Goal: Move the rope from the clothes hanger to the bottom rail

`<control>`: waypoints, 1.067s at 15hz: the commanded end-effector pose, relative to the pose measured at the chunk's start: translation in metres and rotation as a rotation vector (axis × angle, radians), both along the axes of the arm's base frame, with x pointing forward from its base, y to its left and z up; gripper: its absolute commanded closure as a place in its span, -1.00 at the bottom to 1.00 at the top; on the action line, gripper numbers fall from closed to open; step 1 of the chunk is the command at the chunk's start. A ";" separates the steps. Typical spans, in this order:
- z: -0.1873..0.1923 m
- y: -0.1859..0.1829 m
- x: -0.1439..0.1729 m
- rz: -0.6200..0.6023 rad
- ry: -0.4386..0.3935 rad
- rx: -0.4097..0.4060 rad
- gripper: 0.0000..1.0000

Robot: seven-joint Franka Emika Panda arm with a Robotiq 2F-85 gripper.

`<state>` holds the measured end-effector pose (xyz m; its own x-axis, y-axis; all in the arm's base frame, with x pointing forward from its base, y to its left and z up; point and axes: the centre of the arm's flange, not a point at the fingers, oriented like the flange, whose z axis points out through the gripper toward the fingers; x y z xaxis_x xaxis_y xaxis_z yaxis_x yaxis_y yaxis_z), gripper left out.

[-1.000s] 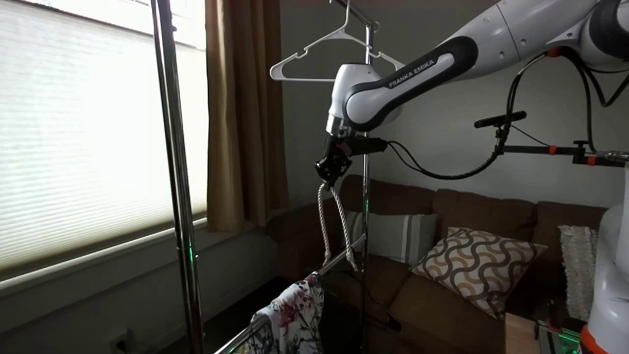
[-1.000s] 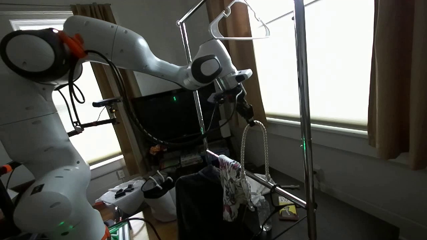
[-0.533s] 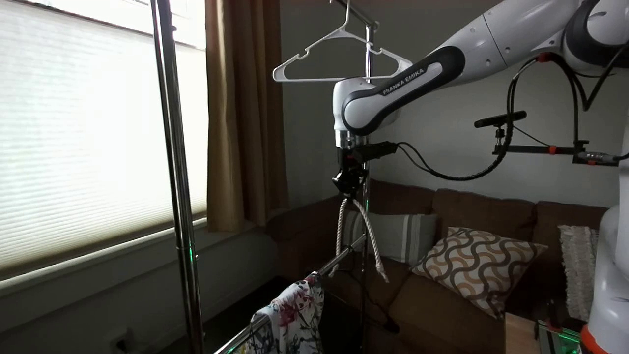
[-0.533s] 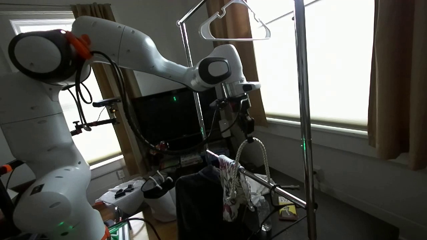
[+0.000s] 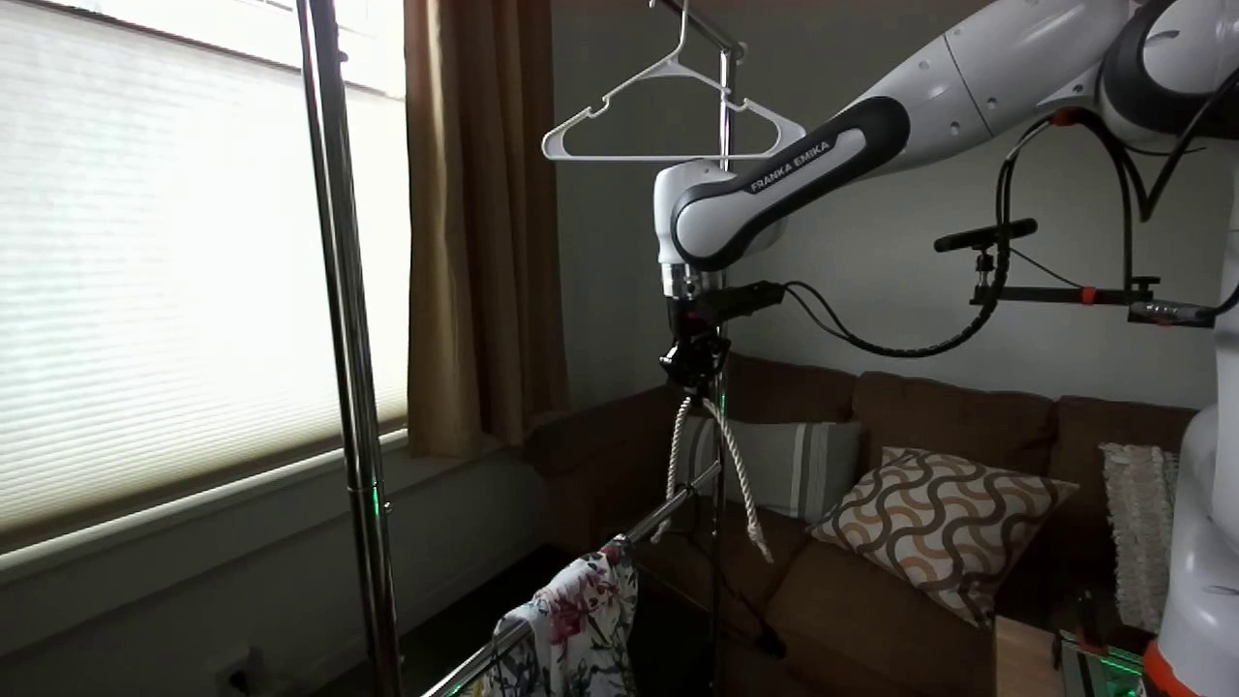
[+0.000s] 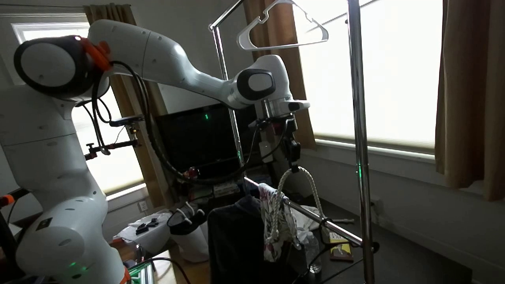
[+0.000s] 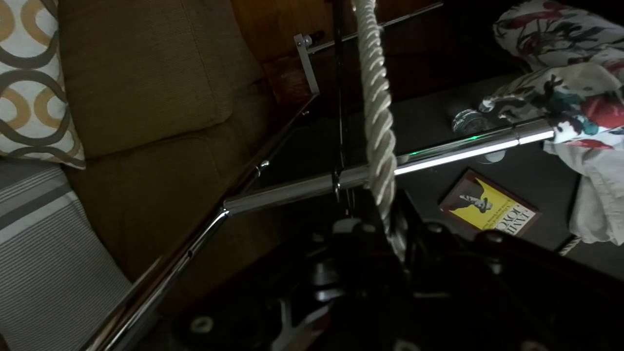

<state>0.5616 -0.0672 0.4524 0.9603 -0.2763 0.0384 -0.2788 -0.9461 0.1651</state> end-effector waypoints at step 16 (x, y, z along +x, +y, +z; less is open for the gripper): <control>-0.142 0.071 0.070 0.073 0.060 0.086 0.94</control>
<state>0.6198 -0.0044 0.3139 0.9781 -0.2015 -0.0525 -0.1960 -0.9760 0.0948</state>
